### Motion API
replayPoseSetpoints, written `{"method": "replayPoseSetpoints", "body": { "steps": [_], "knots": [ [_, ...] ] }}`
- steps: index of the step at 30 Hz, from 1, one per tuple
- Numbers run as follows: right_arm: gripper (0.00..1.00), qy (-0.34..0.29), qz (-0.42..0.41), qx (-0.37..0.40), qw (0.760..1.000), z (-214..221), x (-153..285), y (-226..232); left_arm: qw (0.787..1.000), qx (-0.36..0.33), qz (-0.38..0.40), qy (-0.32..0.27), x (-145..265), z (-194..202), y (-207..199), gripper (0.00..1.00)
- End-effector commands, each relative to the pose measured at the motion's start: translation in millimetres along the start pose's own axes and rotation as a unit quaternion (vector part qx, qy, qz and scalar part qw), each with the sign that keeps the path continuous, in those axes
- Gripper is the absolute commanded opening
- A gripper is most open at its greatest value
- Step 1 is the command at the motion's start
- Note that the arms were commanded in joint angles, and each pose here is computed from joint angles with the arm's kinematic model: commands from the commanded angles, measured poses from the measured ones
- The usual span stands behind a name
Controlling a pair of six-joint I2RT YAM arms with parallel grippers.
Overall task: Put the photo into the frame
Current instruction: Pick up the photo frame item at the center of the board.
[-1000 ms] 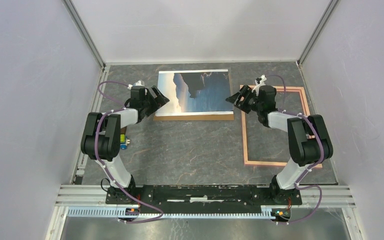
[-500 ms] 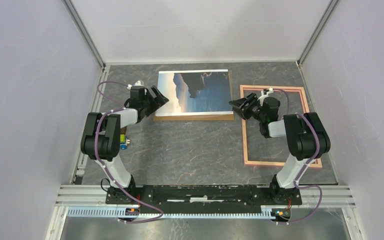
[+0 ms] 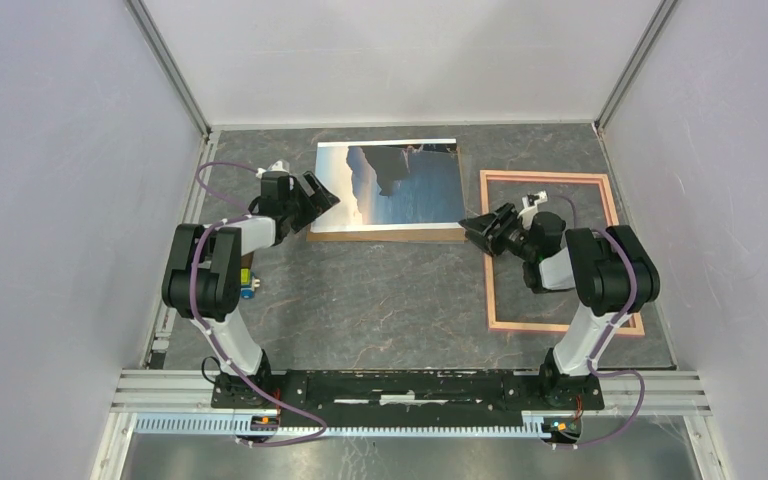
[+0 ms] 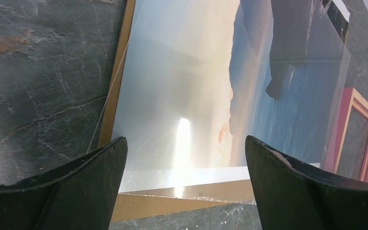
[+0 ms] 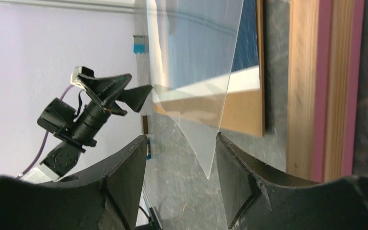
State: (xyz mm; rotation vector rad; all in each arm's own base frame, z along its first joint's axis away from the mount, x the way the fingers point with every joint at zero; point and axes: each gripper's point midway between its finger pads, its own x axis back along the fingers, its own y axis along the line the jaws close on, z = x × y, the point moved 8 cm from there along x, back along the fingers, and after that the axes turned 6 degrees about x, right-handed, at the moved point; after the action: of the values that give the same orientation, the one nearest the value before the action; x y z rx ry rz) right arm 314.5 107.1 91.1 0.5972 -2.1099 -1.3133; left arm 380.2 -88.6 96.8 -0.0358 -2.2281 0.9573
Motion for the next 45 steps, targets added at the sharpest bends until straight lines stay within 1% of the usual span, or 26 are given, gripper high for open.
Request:
{"method": "replayPoseSetpoints", "body": {
  "steps": [1,6,8,11,15,18,22,26,28,35,39,45],
  "knots": [
    [0.61,0.001,-0.040,0.035,0.999,3.6,12.5,15.2,0.998,-0.007,-0.018,0.055,-4.9,19.1,12.0,0.99],
    [0.63,0.014,0.007,0.062,0.998,8.0,16.7,1.6,0.997,-0.014,0.006,0.079,-8.2,23.6,3.7,0.99],
    [0.64,0.018,0.026,0.063,0.998,9.7,17.9,-3.3,0.997,-0.013,-0.001,0.080,-9.6,25.0,4.7,0.99],
    [0.68,0.022,0.091,0.074,0.993,11.8,21.7,-16.2,0.997,-0.013,-0.022,0.068,-8.0,22.4,8.0,0.99],
    [0.73,0.028,0.175,0.102,0.979,14.5,30.3,-28.3,0.997,-0.012,-0.040,0.058,-7.2,20.9,10.9,1.00],
    [0.74,0.032,0.194,0.102,0.975,17.0,29.3,-31.3,0.997,-0.011,-0.044,0.058,-7.4,20.7,11.9,1.00],
    [0.74,0.064,0.223,0.111,0.967,22.0,11.6,-26.2,0.997,-0.009,-0.048,0.056,-8.2,20.4,12.8,1.00],
    [0.75,0.065,0.241,0.117,0.961,21.8,1.8,-21.4,0.997,-0.010,-0.050,0.057,-8.6,20.3,12.9,1.00],
    [0.75,0.057,0.273,0.112,0.954,20.7,2.2,-23.0,0.997,-0.009,-0.051,0.057,-8.4,20.4,13.0,1.00],
    [0.76,0.078,0.255,0.080,0.960,31.6,-8.5,-15.0,0.997,-0.007,-0.061,0.055,-8.7,19.8,14.6,1.00],
    [0.76,0.089,0.219,0.048,0.971,40.7,-9.8,-10.1,0.996,-0.007,-0.063,0.055,-8.4,19.9,15.2,1.00],
    [0.72,0.065,0.151,0.014,0.986,43.3,-6.8,5.3,0.996,-0.007,-0.064,0.055,-8.3,20.4,15.4,1.00]
  ]
}}
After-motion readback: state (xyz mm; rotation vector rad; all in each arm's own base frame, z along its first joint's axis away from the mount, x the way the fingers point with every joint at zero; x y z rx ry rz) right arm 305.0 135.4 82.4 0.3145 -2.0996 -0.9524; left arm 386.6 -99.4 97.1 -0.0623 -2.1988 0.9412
